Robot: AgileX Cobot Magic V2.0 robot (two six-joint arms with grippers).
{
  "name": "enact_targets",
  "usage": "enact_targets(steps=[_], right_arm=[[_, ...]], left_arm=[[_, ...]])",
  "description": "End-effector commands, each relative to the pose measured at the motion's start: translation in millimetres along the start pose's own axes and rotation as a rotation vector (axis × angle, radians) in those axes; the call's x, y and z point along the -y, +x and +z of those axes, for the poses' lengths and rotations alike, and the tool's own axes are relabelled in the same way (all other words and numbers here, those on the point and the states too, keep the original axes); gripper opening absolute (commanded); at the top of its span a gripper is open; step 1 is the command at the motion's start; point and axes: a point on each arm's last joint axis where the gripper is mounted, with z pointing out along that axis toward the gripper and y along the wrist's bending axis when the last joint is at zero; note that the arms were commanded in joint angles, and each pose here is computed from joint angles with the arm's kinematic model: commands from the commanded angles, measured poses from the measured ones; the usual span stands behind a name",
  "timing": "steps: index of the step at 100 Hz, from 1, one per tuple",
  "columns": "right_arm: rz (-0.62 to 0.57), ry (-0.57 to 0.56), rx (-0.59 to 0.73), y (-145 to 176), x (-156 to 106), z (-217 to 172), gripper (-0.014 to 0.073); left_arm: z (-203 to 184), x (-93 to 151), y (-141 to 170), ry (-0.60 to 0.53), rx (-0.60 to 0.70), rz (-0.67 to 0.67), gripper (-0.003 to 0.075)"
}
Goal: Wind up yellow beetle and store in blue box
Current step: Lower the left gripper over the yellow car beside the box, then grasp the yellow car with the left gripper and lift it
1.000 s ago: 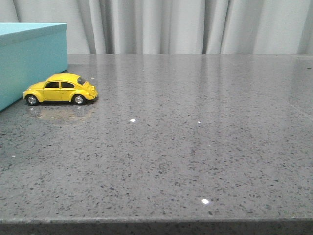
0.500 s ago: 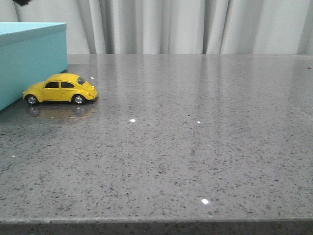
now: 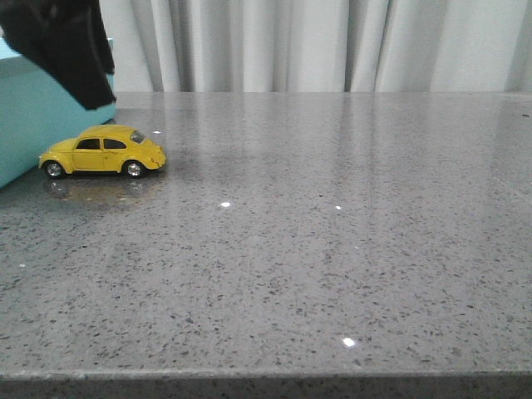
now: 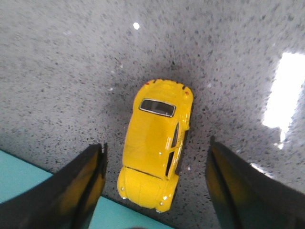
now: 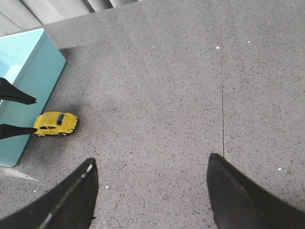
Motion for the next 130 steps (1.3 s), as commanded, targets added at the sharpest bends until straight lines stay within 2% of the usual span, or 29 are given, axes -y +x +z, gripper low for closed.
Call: enact_targets(steps=[1, 63, 70, 89, 101, 121, 130], right_arm=[[-0.011, -0.046, 0.093, -11, -6, -7, 0.0489], [-0.011, -0.05, 0.103, -12, -6, -7, 0.0489], [-0.011, -0.05, 0.103, -12, -6, -7, 0.0489], [-0.011, -0.051, 0.105, -12, -6, -7, 0.0489], [-0.011, -0.051, 0.105, -12, -6, -7, 0.0489], [-0.011, -0.051, 0.105, -12, -6, -7, 0.0489], [-0.011, -0.051, 0.105, -12, -6, -7, 0.0489]], left_arm=[[-13, -7, -8, -0.086, 0.052, 0.027, 0.0442], [28, -13, -11, -0.039, 0.017, 0.024, 0.0436], [28, -13, -11, -0.04, 0.018, 0.024, 0.04], [28, -13, -11, -0.038, 0.016, 0.024, 0.0223], [27, -13, -11, -0.04, 0.017, 0.024, 0.0148], [9, -18, -16, -0.081, 0.06, 0.006, 0.0131], [-11, -25, -24, -0.133, 0.115, -0.058, 0.0131]])
